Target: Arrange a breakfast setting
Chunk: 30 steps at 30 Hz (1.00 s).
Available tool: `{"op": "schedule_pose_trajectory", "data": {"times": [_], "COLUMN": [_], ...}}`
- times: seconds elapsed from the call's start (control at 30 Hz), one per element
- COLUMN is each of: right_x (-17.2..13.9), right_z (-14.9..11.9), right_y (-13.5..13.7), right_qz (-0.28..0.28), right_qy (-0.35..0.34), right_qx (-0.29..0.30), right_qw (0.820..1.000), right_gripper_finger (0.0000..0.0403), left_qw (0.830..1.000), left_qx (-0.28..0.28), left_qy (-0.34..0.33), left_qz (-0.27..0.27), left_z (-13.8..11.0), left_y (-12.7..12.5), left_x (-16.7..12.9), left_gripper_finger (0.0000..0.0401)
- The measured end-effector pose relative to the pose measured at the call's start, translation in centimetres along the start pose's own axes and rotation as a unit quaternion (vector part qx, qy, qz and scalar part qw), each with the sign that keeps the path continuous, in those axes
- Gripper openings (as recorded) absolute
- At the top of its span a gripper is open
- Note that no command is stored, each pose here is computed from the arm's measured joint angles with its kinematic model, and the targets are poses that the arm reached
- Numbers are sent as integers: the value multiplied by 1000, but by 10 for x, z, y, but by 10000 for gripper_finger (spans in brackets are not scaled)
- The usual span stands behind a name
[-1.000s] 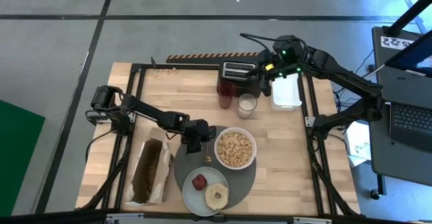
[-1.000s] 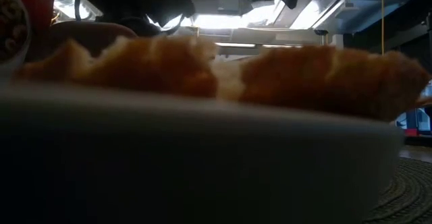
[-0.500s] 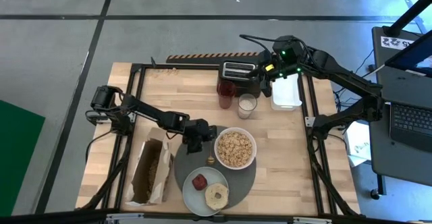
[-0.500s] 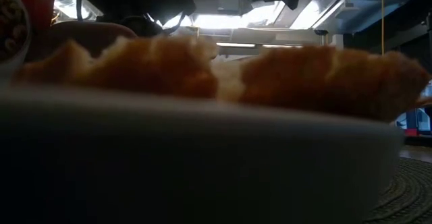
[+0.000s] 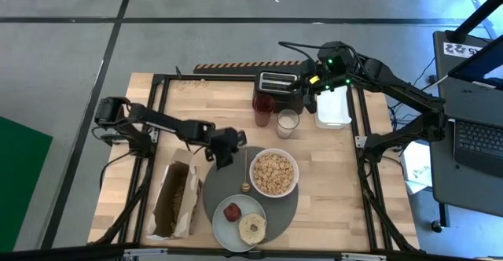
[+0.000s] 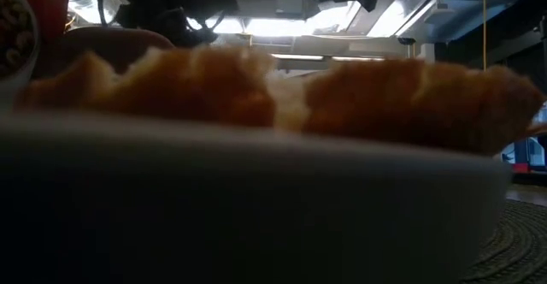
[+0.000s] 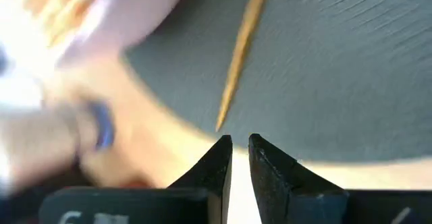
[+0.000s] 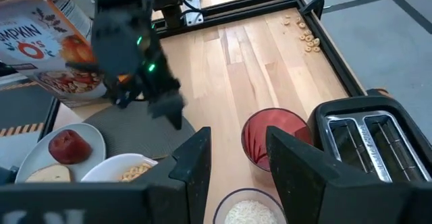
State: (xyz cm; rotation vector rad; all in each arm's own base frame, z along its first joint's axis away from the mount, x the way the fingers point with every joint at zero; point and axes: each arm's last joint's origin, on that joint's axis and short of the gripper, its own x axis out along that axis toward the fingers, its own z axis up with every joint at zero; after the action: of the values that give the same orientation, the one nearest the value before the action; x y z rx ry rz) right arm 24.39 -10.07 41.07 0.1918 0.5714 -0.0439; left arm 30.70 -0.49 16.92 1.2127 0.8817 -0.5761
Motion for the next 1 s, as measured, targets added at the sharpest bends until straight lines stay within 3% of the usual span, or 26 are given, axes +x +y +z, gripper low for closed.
{"op": "schedule_pose_trajectory", "data": {"times": [0.13,0.2,0.3,0.4,0.47,0.6,0.63,0.73,0.8,0.93,1.0], "right_x": [0,0,0,0,0,0,0,0,0,0,0], "right_z": [0,0,0,1,1,2,3,5,6,4,3], "right_y": [0,0,0,-1,-1,-2,-2,-2,-2,-1,-1], "right_qz": [-2,-4,-6,-11,-16,-29,-29,-30,-30,-22,-20], "right_qy": [0,-1,-1,-3,-3,-6,-10,-25,-26,-17,-14], "right_qx": [-5,-10,-18,-21,-25,-33,-34,-39,-40,-33,-32], "right_qw": [1000,1000,1000,1000,1000,999,999,998,998,999,999], "right_gripper_finger": [143,143,143,143,143,143,143,143,143,143,143], "left_qw": [996,989,970,944,908,809,792,769,744,662,640], "left_qx": [-87,-143,-210,-275,-346,-463,-476,-494,-511,-547,-542], "left_qy": [4,-38,-120,-172,-191,-225,-229,-228,-217,-202,-176], "left_qz": [18,26,10,-62,-138,-284,-306,-336,-371,-471,-515], "left_z": [-20,-30,-42,-48,-51,-60,-62,-68,-71,-69,-65], "left_y": [9,14,20,17,16,17,18,21,17,1,-8], "left_x": [-23,-41,-70,-86,-92,-83,-79,-64,-48,-28,-22], "left_gripper_finger": [30,21,7,3,1,1,1,1,0,0,0]}}
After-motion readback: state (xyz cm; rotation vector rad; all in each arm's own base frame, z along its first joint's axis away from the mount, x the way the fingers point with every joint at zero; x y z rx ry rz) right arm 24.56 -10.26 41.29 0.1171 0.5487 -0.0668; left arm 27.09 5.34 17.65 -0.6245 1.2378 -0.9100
